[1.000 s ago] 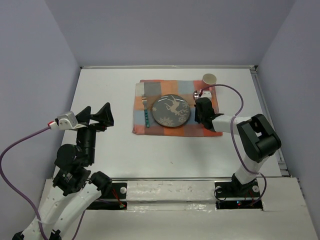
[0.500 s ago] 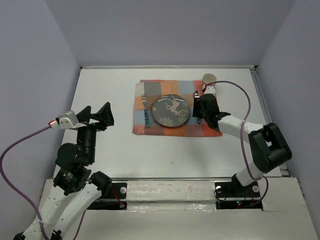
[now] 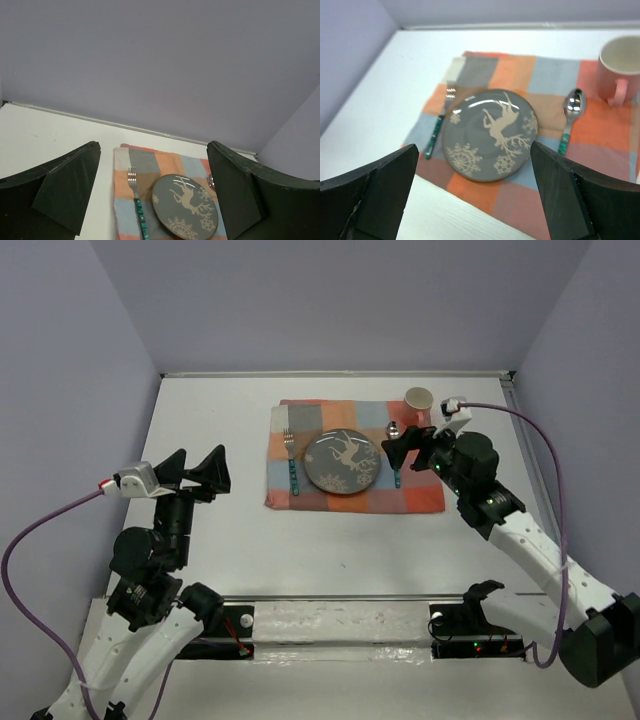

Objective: Set the dinner table for one person

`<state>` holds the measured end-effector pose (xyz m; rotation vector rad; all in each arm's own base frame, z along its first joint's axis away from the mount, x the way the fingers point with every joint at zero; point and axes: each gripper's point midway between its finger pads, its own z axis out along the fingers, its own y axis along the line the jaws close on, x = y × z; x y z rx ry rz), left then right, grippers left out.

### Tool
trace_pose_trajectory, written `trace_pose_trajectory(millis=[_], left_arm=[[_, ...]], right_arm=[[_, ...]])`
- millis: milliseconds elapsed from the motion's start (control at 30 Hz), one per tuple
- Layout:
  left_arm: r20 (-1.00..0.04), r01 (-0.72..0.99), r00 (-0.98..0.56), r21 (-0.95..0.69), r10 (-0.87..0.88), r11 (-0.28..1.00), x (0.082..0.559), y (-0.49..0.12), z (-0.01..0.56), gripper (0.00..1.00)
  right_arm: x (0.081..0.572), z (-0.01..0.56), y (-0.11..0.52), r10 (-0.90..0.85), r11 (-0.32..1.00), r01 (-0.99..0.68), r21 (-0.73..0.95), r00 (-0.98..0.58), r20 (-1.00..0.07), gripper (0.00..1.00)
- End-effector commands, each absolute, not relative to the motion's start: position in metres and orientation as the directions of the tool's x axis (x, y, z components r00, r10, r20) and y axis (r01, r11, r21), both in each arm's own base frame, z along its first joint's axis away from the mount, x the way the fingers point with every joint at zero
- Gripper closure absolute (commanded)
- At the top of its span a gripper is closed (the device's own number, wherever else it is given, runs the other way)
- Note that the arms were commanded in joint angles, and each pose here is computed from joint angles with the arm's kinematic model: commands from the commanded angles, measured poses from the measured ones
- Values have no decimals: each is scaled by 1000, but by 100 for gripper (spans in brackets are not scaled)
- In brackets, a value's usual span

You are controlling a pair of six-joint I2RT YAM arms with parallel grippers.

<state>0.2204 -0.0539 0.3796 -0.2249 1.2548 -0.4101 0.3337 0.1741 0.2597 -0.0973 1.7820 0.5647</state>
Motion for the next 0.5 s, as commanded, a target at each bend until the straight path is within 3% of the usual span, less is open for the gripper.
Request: trace_pose_trajectory(millis=[0,233,467], left_arm=[[-869,224,272,-360,-413,906,223,-62,388,1],[-881,211,272,-339,-388,917,228,-62,387,1],[-877,236,260,-348,-404,907,227,-66,389,1]], right_arm=[[304,299,174,236,832,-461,310,-212,-948,0],[267,351,147,265,843,-483,237,-11,-964,0],[259,350,137,320,845,-457,280,11,-947,0]])
